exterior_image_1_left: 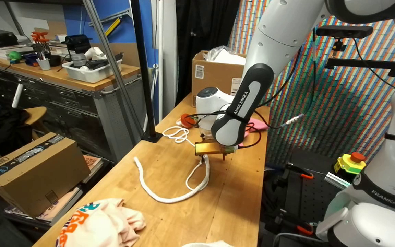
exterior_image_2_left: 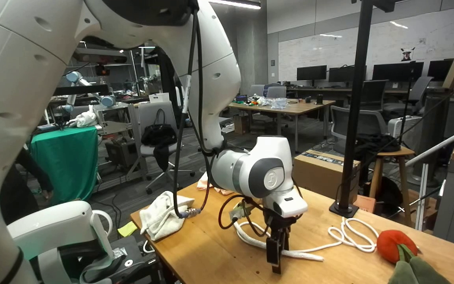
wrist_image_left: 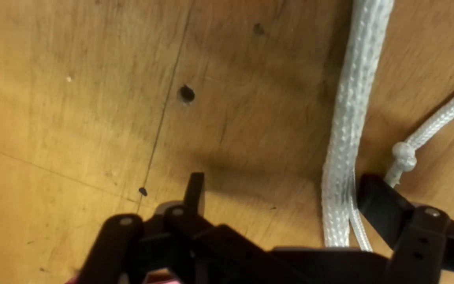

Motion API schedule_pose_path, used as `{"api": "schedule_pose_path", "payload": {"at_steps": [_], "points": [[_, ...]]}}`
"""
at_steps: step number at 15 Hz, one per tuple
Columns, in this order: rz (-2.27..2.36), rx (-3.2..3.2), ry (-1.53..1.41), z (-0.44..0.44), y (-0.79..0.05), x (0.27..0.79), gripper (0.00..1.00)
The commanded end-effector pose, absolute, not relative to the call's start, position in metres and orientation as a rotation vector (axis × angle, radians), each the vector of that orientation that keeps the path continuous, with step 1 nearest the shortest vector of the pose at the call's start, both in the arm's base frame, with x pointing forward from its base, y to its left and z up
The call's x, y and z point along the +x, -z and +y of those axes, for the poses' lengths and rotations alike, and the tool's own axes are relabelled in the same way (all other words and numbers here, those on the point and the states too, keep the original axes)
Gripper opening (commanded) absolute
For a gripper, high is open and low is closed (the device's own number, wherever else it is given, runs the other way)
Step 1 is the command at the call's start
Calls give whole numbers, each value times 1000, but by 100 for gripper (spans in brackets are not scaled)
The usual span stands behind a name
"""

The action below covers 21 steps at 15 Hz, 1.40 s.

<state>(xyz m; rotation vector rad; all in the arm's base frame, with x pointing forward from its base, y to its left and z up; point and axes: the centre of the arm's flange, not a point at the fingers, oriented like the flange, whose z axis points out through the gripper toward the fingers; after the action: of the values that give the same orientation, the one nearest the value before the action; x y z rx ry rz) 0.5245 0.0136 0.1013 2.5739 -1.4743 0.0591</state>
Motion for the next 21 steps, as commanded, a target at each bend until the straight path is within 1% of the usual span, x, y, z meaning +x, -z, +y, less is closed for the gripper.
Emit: {"api": "schedule_pose_path", "payload": {"at_steps": [1, 9, 16, 21], "points": [[-1509, 2601, -69, 5, -108, 513, 100], [-1559, 2592, -98, -5, -115, 505, 100], [-1578, 2616, -210, -8, -144, 524, 100], [-1595, 2600, -199, -15, -138, 530, 100]]}}
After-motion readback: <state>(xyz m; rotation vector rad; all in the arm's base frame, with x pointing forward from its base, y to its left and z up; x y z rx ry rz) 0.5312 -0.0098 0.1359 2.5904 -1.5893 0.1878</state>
